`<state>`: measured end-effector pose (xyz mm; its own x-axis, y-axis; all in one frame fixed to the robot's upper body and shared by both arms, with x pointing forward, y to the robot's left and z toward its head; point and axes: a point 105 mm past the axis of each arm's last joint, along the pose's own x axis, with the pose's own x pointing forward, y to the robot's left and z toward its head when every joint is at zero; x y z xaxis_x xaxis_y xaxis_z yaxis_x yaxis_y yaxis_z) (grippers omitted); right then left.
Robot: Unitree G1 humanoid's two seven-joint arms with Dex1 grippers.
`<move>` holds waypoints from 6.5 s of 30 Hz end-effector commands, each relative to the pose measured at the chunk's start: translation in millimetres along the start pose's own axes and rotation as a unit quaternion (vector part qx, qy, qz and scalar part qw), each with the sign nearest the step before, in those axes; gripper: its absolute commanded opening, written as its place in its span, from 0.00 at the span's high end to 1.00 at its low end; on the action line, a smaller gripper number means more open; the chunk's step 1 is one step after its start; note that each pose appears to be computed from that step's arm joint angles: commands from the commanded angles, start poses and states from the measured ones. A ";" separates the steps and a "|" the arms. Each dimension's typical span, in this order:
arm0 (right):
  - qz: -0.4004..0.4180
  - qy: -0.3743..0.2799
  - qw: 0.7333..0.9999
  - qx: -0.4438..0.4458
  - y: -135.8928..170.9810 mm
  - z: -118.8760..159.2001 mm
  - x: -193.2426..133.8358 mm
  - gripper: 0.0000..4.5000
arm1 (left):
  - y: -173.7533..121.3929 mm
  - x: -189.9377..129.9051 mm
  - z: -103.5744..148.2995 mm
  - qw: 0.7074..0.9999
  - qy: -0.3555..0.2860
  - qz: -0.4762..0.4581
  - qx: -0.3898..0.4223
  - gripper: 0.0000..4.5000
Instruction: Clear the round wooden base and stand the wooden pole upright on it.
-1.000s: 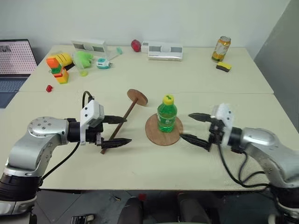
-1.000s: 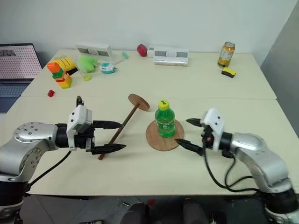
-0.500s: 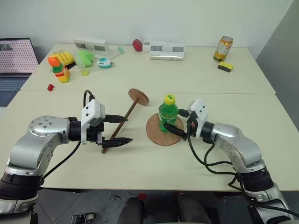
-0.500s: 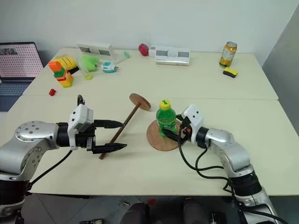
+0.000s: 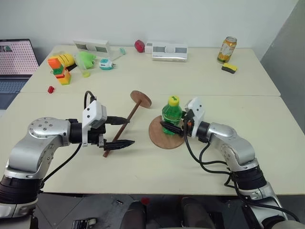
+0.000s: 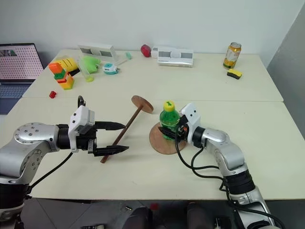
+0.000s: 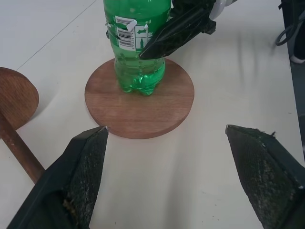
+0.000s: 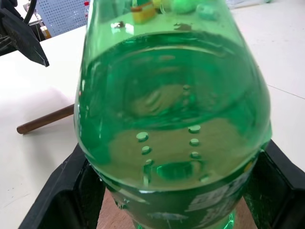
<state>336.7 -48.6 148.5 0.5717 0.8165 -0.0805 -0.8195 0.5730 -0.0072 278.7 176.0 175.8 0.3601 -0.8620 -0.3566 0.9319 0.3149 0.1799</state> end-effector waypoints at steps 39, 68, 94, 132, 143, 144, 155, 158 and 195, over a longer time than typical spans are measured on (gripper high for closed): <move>-0.365 -0.026 0.930 0.006 -158.4 7.4 -55.8 0.01 | 8.5 10.1 4.1 0.999 -0.024 0.029 0.014 0.08; 0.089 0.097 0.988 -0.082 18.0 60.1 -99.3 0.01 | 76.0 -28.2 -9.2 0.953 0.252 0.147 -0.077 0.08; 0.130 0.051 0.987 -0.081 36.8 57.4 -67.9 0.00 | 94.7 28.6 -47.0 0.854 0.420 0.189 -0.244 0.29; 0.109 0.066 0.988 -0.089 37.3 48.3 -77.4 0.00 | 80.9 57.6 146.1 0.956 -0.268 0.109 -0.049 0.94; 0.026 0.163 0.981 -0.099 10.1 13.1 -99.6 0.00 | 19.7 108.7 115.8 0.961 -0.276 -0.010 0.017 0.94; 0.021 0.165 0.981 -0.099 8.7 12.2 -100.2 0.00 | 18.9 112.2 113.2 0.962 -0.273 -0.010 0.019 0.94; 0.013 0.168 0.981 -0.097 7.5 9.4 -99.1 0.00 | 18.8 124.5 89.5 0.970 -0.243 -0.010 0.014 0.94; 0.015 0.168 0.981 -0.095 8.9 8.8 -98.5 0.00 | 20.7 125.9 77.5 0.972 -0.233 -0.004 0.004 0.94; 0.018 0.163 0.982 -0.098 11.6 10.5 -93.9 0.00 | 25.5 138.4 -4.4 0.989 -0.122 0.035 -0.076 0.94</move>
<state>274.4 -122.0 155.7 0.5198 0.7402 -0.4265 -0.8473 0.5105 -0.1467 346.5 52.0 173.0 0.3593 -0.9319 0.0492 0.9212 0.3626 0.1412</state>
